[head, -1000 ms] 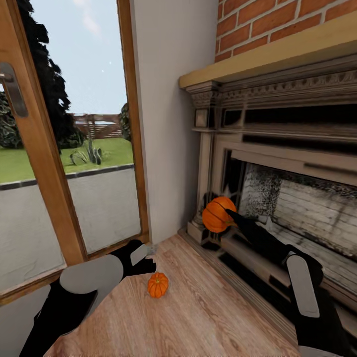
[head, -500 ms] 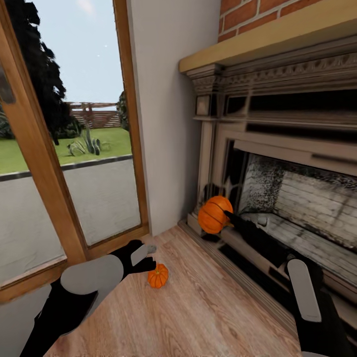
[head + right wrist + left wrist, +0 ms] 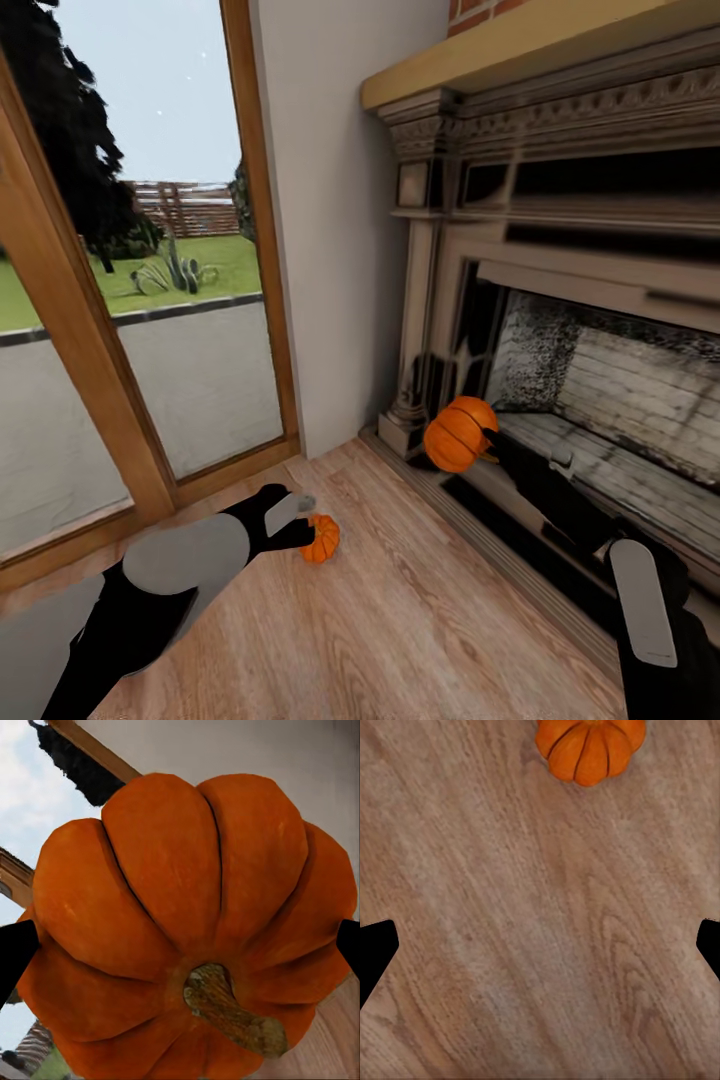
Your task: Place each of the two pumpkins and all three candles from the living room inside a cabinet in the living room (use any cabinet), then make sure every cabinet is closed, and position the cauldron so it is next to a table in the living room.
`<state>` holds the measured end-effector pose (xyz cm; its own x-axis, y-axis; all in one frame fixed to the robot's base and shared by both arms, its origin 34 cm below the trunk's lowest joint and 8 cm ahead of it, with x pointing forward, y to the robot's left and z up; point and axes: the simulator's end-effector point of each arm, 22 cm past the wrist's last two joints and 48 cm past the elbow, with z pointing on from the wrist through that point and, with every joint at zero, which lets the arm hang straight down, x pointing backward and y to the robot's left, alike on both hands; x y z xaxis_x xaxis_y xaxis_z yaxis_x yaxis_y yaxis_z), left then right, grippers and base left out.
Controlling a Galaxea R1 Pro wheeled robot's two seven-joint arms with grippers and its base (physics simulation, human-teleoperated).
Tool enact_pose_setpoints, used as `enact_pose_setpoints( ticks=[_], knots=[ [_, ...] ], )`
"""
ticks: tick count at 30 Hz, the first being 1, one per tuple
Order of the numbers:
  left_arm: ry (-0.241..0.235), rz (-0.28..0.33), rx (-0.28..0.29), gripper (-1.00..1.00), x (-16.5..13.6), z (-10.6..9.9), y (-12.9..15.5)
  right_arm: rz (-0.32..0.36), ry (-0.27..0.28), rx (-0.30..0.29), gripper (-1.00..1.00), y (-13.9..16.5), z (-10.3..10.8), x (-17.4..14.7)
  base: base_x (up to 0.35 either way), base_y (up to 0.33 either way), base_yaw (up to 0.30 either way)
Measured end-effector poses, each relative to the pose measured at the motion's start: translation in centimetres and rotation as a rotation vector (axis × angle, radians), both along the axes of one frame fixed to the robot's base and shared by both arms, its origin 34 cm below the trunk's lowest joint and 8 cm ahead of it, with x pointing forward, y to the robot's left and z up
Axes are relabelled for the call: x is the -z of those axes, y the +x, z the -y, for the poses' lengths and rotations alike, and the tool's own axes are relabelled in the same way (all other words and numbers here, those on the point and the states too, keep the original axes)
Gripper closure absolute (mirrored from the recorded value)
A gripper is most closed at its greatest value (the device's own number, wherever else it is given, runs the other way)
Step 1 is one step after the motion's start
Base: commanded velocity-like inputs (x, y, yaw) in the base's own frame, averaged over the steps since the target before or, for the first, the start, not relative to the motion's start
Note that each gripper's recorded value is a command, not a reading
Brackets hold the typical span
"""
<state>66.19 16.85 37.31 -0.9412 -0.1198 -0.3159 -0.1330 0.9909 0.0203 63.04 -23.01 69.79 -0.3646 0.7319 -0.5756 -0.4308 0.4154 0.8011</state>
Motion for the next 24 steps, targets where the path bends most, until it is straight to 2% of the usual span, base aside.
enact_pose_setpoints(
  ticks=[1, 24],
  knots=[
    [0.000, -0.004, 0.000, -1.00, 0.2, 0.0, 0.0, 0.002, 0.015, -0.011, 1.00, -0.1, -0.2, 0.0, 0.000, 0.000, 0.000],
    [-0.005, -0.096, 0.001, -1.00, 5.9, 0.1, -1.5, -0.102, 0.020, -0.008, 1.00, 1.1, -0.3, 6.1, 0.000, 0.000, 0.000]
  ],
)
